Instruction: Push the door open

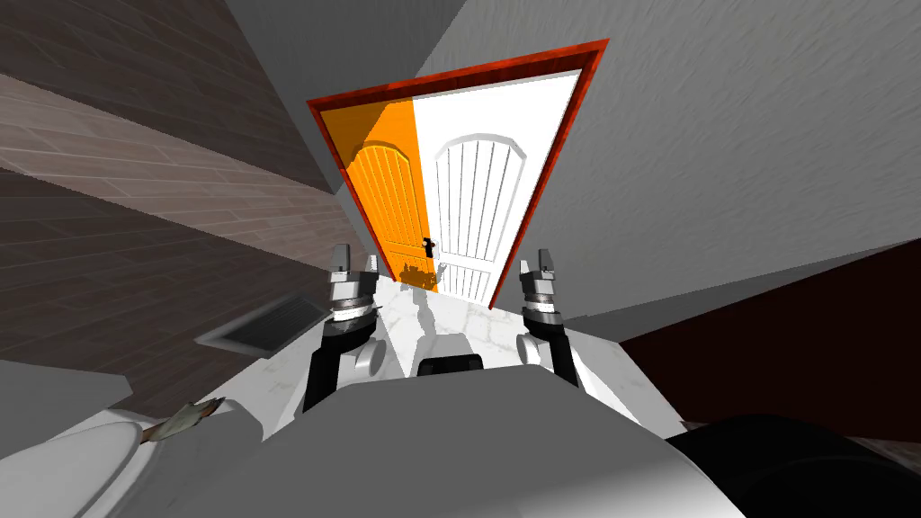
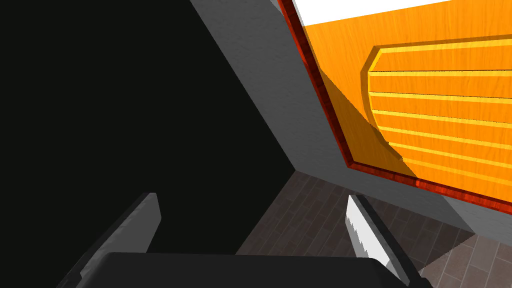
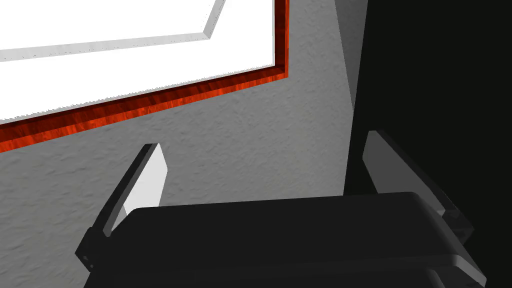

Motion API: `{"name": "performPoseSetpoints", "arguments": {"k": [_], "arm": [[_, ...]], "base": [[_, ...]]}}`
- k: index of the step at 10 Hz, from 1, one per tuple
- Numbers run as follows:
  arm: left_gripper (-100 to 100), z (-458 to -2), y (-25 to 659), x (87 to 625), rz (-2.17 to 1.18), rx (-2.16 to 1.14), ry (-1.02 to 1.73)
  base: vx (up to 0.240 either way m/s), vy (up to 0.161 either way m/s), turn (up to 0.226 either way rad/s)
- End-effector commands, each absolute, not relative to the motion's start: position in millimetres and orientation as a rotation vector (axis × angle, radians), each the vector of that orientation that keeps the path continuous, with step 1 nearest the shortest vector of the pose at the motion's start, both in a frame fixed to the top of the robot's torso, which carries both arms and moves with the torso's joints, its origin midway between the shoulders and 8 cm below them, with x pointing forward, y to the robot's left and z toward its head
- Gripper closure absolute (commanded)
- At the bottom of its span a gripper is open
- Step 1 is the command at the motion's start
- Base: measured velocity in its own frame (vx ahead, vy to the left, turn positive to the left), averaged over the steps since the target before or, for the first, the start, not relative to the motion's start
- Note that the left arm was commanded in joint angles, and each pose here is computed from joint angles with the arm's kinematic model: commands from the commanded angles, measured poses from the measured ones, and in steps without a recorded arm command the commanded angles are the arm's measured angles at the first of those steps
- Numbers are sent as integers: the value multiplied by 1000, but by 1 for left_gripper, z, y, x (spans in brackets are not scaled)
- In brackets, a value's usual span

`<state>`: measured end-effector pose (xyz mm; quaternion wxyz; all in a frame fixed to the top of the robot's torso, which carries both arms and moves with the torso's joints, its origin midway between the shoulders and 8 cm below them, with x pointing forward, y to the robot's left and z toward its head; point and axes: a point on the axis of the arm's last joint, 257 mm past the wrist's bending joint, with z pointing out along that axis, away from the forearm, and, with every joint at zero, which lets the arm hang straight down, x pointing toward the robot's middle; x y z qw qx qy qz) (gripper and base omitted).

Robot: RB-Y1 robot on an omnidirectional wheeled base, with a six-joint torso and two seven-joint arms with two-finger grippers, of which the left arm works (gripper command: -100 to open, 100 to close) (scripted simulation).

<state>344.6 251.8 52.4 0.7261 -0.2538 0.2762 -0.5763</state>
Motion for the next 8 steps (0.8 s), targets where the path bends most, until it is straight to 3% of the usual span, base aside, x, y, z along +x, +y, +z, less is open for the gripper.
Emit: {"name": "performPoseSetpoints", "arguments": {"k": [1,8], "arm": [[-100,51,252,346,-1269,-561,615],[-100,41,254,352,-1260,-567,642]], "base": [[-122,-13,-35],[-232,5,-40]]}}
